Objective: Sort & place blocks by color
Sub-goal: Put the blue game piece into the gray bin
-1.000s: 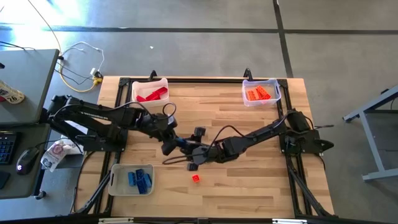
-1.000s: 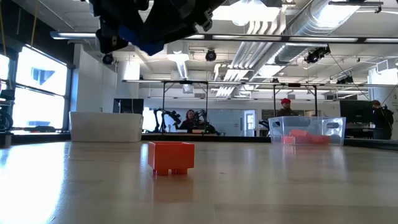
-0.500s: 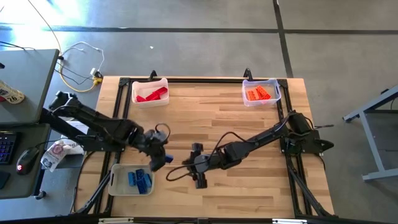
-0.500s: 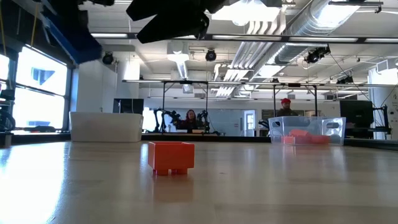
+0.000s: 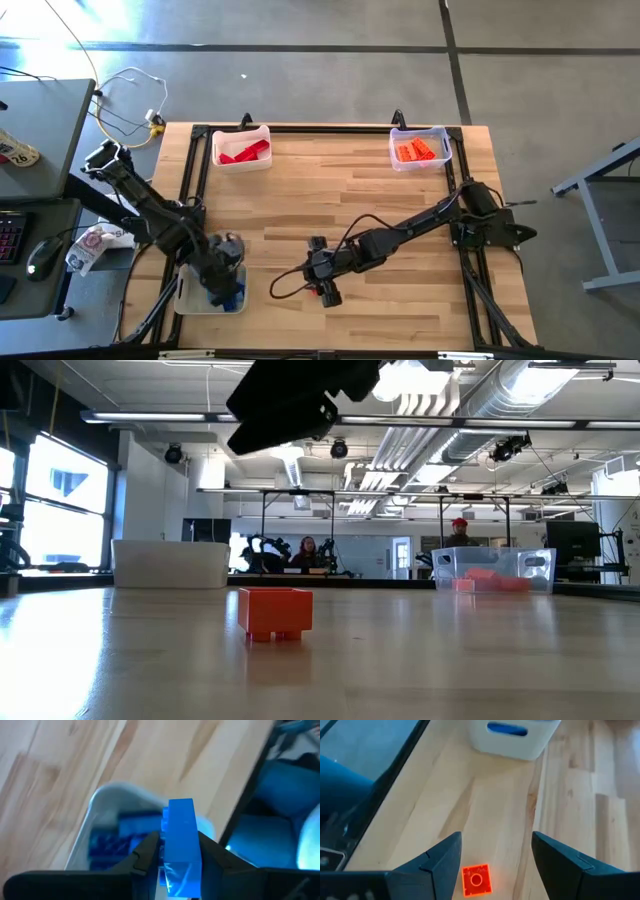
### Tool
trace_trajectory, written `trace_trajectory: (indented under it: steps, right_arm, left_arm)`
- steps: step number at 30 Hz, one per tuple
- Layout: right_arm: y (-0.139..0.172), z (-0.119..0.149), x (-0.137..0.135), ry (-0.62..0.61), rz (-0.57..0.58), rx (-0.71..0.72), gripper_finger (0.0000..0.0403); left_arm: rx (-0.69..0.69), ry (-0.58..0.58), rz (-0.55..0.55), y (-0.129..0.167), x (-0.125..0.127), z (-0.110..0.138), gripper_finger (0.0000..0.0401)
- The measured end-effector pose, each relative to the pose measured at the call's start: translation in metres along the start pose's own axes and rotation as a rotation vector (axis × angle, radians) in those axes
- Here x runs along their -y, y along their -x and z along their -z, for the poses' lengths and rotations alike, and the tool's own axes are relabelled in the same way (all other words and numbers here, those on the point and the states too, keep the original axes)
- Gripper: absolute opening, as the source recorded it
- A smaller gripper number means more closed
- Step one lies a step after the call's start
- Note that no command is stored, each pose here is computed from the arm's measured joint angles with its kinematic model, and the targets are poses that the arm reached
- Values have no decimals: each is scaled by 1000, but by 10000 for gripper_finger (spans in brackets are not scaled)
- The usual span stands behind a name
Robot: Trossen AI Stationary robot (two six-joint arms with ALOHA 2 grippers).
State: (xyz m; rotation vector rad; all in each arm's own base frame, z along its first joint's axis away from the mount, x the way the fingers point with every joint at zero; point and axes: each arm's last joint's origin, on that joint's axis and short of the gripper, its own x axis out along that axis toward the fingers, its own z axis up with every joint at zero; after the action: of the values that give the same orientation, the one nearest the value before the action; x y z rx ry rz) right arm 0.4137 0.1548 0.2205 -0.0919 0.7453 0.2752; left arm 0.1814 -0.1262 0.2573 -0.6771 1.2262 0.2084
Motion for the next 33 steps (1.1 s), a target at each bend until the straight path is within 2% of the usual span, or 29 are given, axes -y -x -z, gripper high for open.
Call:
trace_trajectory:
  steps: [5, 11, 15, 22, 33]
  right_arm:
    - [-15, 10, 0, 40, -2, -42, 227]
    - [-27, 19, -1, 76, -41, -80, 227]
    - [-35, 25, -3, 90, -84, -106, 227]
    - [-40, 32, -3, 88, -89, -154, 227]
    - [-39, 35, -5, 93, -98, -183, 227]
  left_arm:
    - [-36, 42, -86, 1, -3, 20, 76]
    - [-36, 70, -137, -4, -1, 30, 76]
    - [-51, 75, -162, -10, 1, 33, 76]
    - [-101, 85, -207, -23, 4, 35, 79]
    - [-139, 87, -255, -36, 6, 36, 120]
